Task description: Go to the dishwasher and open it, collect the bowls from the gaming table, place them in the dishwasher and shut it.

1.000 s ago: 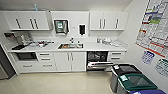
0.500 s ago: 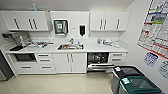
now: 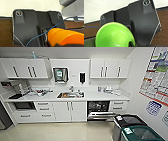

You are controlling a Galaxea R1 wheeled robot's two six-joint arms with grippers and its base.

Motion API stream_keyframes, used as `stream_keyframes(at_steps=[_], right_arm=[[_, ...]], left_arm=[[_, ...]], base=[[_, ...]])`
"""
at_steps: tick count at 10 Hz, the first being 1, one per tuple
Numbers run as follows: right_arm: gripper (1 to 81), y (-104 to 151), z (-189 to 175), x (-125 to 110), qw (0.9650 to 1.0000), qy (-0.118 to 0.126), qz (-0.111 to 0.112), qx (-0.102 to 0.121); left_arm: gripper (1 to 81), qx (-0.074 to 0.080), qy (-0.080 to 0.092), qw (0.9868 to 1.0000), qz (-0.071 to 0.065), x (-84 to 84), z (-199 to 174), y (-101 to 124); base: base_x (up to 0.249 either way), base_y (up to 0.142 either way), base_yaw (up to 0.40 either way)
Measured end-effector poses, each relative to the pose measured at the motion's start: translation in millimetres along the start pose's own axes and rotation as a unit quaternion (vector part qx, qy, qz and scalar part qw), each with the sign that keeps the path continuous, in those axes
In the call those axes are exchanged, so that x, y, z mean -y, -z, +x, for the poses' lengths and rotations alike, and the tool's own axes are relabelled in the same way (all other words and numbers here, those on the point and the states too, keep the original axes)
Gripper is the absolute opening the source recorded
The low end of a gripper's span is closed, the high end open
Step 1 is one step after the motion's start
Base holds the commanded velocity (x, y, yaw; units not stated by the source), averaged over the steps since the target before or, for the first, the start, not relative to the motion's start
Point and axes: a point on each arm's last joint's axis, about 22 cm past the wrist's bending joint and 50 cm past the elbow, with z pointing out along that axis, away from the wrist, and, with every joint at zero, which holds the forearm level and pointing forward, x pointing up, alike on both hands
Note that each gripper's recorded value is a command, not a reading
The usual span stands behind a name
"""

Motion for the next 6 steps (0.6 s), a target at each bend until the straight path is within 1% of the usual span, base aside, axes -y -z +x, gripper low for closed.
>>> stream_keyframes(at_steps=[1, 2, 3, 5, 6], right_arm=[[1.0, 0.4, -0.9, -1.3, 1.0, 0.0, -0.001, 0.0], [1.0, 3.6, 0.9, -12.6, 1.0, 0.0, -0.009, 0.0], [1.0, 3.9, 1.0, -14.5, 0.9999, 0.0, -0.011, -0.001], [1.0, 3.3, -5.0, -12.8, 0.9999, 0.0, -0.01, 0.003], [1.0, 0.4, -2.4, -3.3, 1.0, 0.0, -0.004, 0.002]], left_arm=[[1.0, 0.001, 0.001, 1.0, 0.0, -1.1, -3.2, -0.1], [1.0, -0.001, 0.002, 1.0, -0.009, -10.7, -0.2, -4.2], [1.0, -0.003, 0.001, 1.0, -0.009, -8.9, 0.6, -3.1], [1.0, 0.001, 0.001, 1.0, -0.004, -5.2, -4.2, -1.3], [1.0, -0.001, -0.001, 1.0, 0.001, 1.6, 1.7, 0.6]], base=[[0.101, 0.0, 0.0], [0.101, 0.0, 0.0], [0.101, 0.0, 0.0], [0.101, 0.0, 0.0], [0.101, 0.0, 0.0]])
